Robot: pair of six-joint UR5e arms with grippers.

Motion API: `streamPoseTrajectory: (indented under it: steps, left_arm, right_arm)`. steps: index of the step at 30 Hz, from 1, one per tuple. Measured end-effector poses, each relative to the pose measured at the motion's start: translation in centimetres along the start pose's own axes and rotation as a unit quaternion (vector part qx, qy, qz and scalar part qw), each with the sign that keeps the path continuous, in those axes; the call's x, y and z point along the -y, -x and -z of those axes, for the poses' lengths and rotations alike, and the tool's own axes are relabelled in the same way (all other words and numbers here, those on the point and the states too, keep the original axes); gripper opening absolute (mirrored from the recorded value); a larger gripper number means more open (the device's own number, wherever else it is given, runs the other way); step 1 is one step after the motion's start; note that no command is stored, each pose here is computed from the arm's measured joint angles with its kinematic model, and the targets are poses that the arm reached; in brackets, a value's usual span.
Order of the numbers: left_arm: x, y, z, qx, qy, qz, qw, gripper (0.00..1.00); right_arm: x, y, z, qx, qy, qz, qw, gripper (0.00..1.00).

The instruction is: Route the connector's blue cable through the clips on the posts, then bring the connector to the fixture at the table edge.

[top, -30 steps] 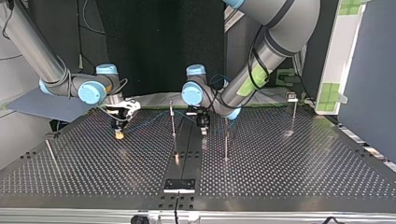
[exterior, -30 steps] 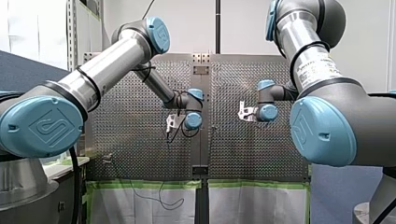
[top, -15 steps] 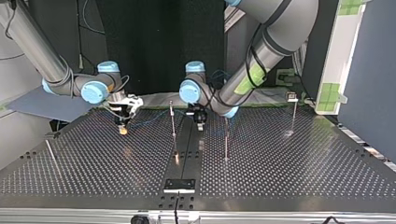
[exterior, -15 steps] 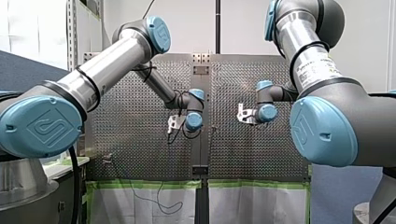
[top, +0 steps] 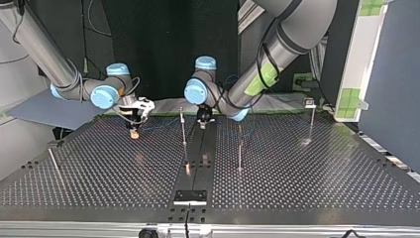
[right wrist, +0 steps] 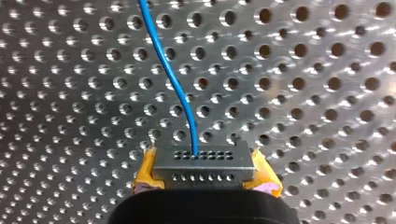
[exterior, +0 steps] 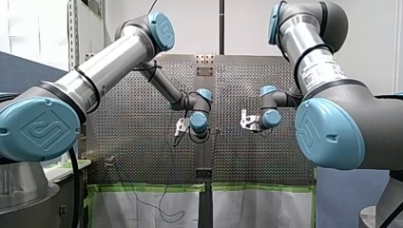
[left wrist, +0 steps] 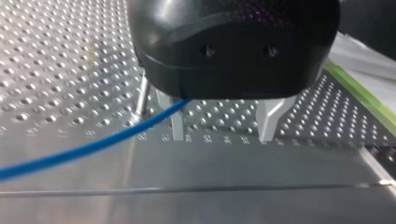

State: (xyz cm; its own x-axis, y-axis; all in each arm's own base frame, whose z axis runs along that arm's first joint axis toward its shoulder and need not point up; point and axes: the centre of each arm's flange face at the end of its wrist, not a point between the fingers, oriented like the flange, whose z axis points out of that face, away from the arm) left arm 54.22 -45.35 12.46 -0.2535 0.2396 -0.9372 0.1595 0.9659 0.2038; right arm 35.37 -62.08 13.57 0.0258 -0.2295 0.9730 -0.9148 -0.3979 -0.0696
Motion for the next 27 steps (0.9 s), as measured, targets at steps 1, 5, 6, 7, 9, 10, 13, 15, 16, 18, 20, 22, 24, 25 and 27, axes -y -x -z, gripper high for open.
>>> streamPoseTrajectory:
  steps: [1, 5, 6, 7, 9, 10, 13, 15, 16, 18, 20, 22, 24, 25, 27]
  left_arm:
    - [-0.2, 0.2, 0.2, 0.003, -0.002, 0.005, 1.0000, 1.00]
    - [-0.5, 1.1, 1.0, 0.017, -0.013, 0.027, 0.9994, 1.00]
    - [-0.6, 1.3, 1.2, 0.020, -0.016, 0.032, 0.9992, 1.00]
    - [-0.6, 1.6, 1.5, 0.025, -0.021, 0.039, 0.9987, 1.00]
    - [-0.6, 2.1, 2.0, 0.033, -0.030, 0.049, 0.9978, 1.00]
    - [-0.5, 2.4, 2.4, 0.038, -0.036, 0.054, 0.9972, 1.00]
    - [-0.4, 3.1, 3.3, 0.051, -0.051, 0.062, 0.9955, 1.00]
    - [-0.2, 3.5, 4.0, 0.060, -0.059, 0.065, 0.9943, 1.00]
    - [-0.2, 3.7, 4.3, 0.064, -0.063, 0.067, 0.9937, 1.00]
    - [0.2, 4.2, 5.2, 0.073, -0.074, 0.069, 0.9922, 1.00]
    - [0.4, 4.6, 6.0, 0.081, -0.082, 0.072, 0.9907, 1.00]
    - [0.5, 5.0, 6.7, 0.089, -0.086, 0.074, 0.9895, 1.00]
    - [0.6, 4.9, 7.3, 0.091, -0.088, 0.074, 0.9892, 1.00]
    - [0.5, 4.7, 7.6, 0.090, -0.089, 0.073, 0.9893, 1.00]
    - [0.5, 4.2, 7.9, 0.087, -0.088, 0.072, 0.9897, 1.00]
  right_arm:
    - [0.0, 0.1, 0.0, 0.001, 0.000, 0.0000, 1.0000, 0.00]
    - [0.2, 0.4, -0.1, 0.003, -0.001, 0.0001, 1.0000, 0.00]
    - [0.2, 0.4, 0.0, 0.004, -0.002, 0.0002, 1.0000, 0.00]
    - [0.3, 0.5, 0.0, 0.004, -0.002, 0.0003, 1.0000, 0.00]
    - [0.4, 0.5, 0.0, 0.005, -0.003, 0.0003, 1.0000, 0.00]
    - [0.4, 0.5, 0.0, 0.005, -0.003, 0.0003, 1.0000, 0.00]
    - [0.5, 0.6, 0.0, 0.008, -0.004, 0.0002, 1.0000, 0.00]
    - [0.5, 0.6, 0.1, 0.010, -0.004, 0.0001, 0.9999, 0.00]
    - [0.5, 0.6, 0.1, 0.010, -0.004, 0.0000, 0.9999, 0.00]
    - [0.6, 0.7, 0.1, 0.011, -0.004, -0.0001, 0.9999, 0.00]
    - [0.6, 0.7, 0.1, 0.012, -0.004, -0.0001, 0.9999, 0.00]
    - [0.6, 0.7, 0.2, 0.012, -0.005, 0.0000, 0.9999, 0.00]
    - [0.7, 0.7, 0.2, 0.013, -0.005, -0.0001, 0.9999, 0.00]
    - [0.7, 0.7, 0.2, 0.013, -0.005, 0.0000, 0.9999, 0.00]
    - [0.7, 0.7, 0.2, 0.014, -0.005, -0.0001, 0.9999, 0.00]
